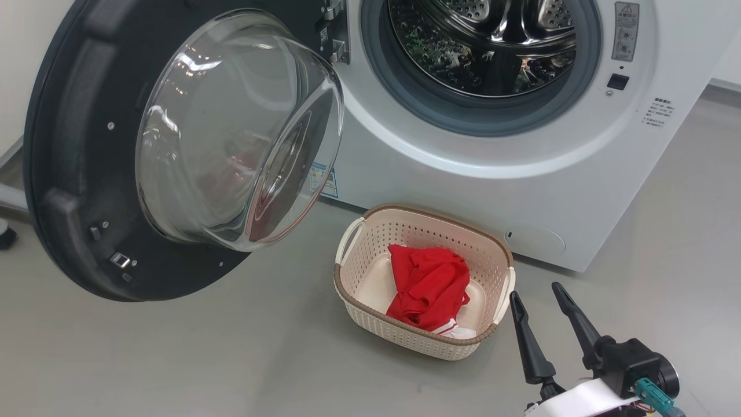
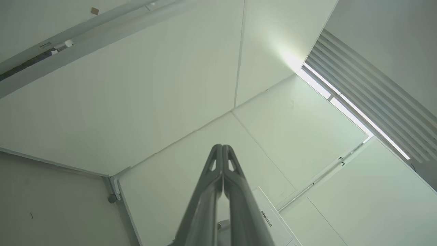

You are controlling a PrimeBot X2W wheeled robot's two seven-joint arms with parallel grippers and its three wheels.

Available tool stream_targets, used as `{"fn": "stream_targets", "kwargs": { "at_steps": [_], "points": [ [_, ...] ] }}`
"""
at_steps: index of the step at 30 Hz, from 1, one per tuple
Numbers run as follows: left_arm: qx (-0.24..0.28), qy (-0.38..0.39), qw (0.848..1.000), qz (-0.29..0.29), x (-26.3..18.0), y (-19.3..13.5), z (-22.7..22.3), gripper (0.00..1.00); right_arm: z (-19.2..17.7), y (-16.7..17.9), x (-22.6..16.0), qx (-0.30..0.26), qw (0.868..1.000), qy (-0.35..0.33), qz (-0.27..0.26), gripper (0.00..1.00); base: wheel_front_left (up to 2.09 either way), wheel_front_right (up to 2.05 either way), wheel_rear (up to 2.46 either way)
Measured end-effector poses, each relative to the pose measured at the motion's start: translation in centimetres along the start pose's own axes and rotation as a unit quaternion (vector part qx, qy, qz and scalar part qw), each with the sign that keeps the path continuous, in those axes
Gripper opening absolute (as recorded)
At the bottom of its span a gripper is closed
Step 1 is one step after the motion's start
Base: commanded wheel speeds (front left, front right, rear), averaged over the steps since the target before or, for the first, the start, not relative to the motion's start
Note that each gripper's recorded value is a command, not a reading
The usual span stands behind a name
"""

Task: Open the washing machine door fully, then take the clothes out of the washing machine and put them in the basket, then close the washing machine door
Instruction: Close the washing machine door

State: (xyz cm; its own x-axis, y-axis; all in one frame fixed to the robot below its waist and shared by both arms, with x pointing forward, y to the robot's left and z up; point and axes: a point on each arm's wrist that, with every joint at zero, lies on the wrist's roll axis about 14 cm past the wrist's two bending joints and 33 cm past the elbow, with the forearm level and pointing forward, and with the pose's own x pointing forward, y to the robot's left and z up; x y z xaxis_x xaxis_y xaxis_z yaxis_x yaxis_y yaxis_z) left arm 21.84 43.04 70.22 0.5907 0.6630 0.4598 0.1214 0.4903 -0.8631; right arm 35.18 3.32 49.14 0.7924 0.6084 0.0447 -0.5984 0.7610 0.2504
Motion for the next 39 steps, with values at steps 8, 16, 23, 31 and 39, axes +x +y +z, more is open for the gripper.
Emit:
{"fn": "stream_targets", "kwargs": {
  "at_steps": [8, 16, 23, 31, 39],
  "points": [
    [-0.017, 0.003, 0.997, 0.081, 2.3, 4.5, 1.6, 0.00, 0.0, -0.6, 0.4, -0.001, 1.000, -0.002, 0.002, 1.00, 0.00, 0.00, 0.00],
    [-0.018, 0.068, 0.984, 0.164, 1.7, 9.5, -1.3, 0.00, -0.3, -0.9, 0.6, 0.000, 1.000, 0.001, 0.002, 1.00, 0.00, 0.00, 0.00],
    [-0.012, 0.163, 0.965, 0.202, 0.3, 11.9, -5.5, 0.00, -0.1, -1.5, 0.7, -0.003, 1.000, -0.001, -0.002, 1.00, 0.00, 0.00, 0.00],
    [-0.026, 0.256, 0.940, 0.223, -1.4, 13.0, -9.3, 0.00, -0.2, -1.8, 0.6, -0.001, 1.000, 0.000, -0.006, 1.00, 0.00, 0.00, 0.00],
    [-0.044, 0.300, 0.927, 0.221, -2.3, 13.3, -10.8, 0.00, -0.3, -1.9, 0.7, 0.000, 1.000, 0.000, -0.007, 1.00, 0.00, 0.00, 0.00]
  ]
}}
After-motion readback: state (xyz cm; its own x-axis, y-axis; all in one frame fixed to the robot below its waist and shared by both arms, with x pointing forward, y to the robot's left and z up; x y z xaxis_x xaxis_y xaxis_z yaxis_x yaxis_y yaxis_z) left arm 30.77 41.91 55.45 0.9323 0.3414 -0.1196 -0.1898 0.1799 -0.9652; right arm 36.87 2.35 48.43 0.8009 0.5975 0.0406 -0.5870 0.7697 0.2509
